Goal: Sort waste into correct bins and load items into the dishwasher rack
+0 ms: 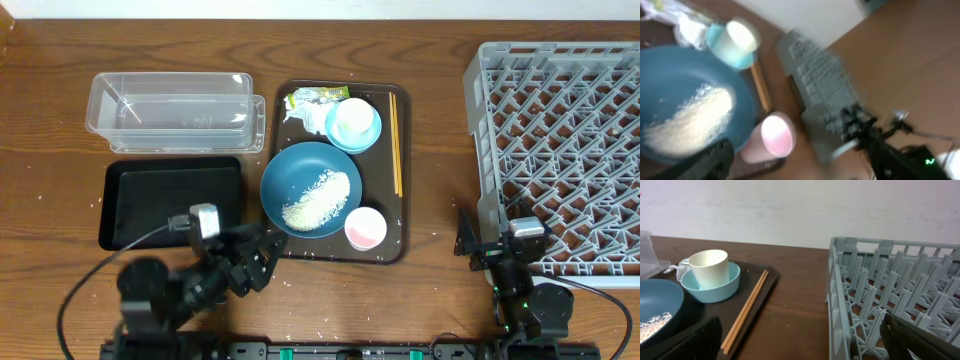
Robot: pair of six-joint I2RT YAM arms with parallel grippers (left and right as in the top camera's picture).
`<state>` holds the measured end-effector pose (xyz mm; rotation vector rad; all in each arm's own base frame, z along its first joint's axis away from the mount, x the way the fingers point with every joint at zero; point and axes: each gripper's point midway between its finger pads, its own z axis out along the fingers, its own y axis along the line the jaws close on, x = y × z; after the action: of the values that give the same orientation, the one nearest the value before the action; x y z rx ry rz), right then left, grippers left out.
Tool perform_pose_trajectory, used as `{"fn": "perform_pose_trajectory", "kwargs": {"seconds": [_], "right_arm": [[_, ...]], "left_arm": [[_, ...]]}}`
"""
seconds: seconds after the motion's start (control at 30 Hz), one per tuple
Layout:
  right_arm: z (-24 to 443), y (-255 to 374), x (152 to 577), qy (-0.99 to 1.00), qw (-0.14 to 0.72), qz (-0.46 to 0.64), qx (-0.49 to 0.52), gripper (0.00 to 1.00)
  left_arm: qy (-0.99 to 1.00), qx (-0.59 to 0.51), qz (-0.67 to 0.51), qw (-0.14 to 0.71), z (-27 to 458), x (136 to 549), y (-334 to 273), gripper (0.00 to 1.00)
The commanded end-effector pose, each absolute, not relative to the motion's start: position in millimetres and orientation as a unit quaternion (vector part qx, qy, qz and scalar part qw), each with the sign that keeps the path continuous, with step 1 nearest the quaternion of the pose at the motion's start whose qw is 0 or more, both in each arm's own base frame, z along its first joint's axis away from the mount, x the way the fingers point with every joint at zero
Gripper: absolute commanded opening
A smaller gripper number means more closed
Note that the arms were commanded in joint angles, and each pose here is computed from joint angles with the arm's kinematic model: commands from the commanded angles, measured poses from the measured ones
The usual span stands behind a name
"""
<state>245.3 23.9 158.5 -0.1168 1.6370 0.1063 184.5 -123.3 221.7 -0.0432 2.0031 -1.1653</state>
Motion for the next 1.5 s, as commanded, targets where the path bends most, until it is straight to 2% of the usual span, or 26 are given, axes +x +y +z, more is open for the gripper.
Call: {"fn": "perform_pose_trajectory", "kwargs": {"seconds": [0.0, 0.13, 0.3, 0.47, 0.7, 0.97, 1.17, 1.47], "right_arm": [[156.6, 21.9, 245.5, 0.732, 0.678, 0.044, -0.049, 0.99], [156.6, 21.9, 245.5, 0.732, 0.678, 0.044, -0.049, 0.99], [156.6, 21.9, 245.5, 0.732, 0.678, 0.044, -0.049, 0.99], [156.6, 21.9, 245.5, 0.732, 0.678, 0.044, -0.049, 0.99], [156.6, 21.9, 245.5, 0.732, 0.678, 0.044, -0.049, 0.99], [156.6, 21.9, 245.5, 0.732, 0.678, 0.044, -0.049, 0.99], [156.6, 21.9, 245.5, 0.732, 0.678, 0.044, -0.049, 0.99], [156.6, 21.9, 245.5, 0.732, 0.678, 0.044, -0.049, 0.99]], "left_arm": [[0.837, 0.023, -0.350, 0.420, 235.5, 199.4, -104.1, 0.89], [0.896, -0.003, -0.311, 0.316, 235.0, 197.7, -95.7, 0.89], [0.893, -0.023, -0.375, 0.247, 254.0, 206.9, -113.4, 0.89], [0.881, -0.003, -0.419, 0.222, 257.2, 214.7, -131.7, 0.89], [0.944, 0.019, -0.270, 0.188, 222.9, 204.3, -144.4, 0.89], [0.967, 0.094, -0.159, 0.174, 196.5, 196.4, -193.8, 0.90], [0.965, 0.128, -0.154, 0.172, 178.0, 204.8, -227.9, 0.90], [0.961, 0.126, -0.164, 0.182, 172.2, 218.1, -242.7, 0.90]]}}
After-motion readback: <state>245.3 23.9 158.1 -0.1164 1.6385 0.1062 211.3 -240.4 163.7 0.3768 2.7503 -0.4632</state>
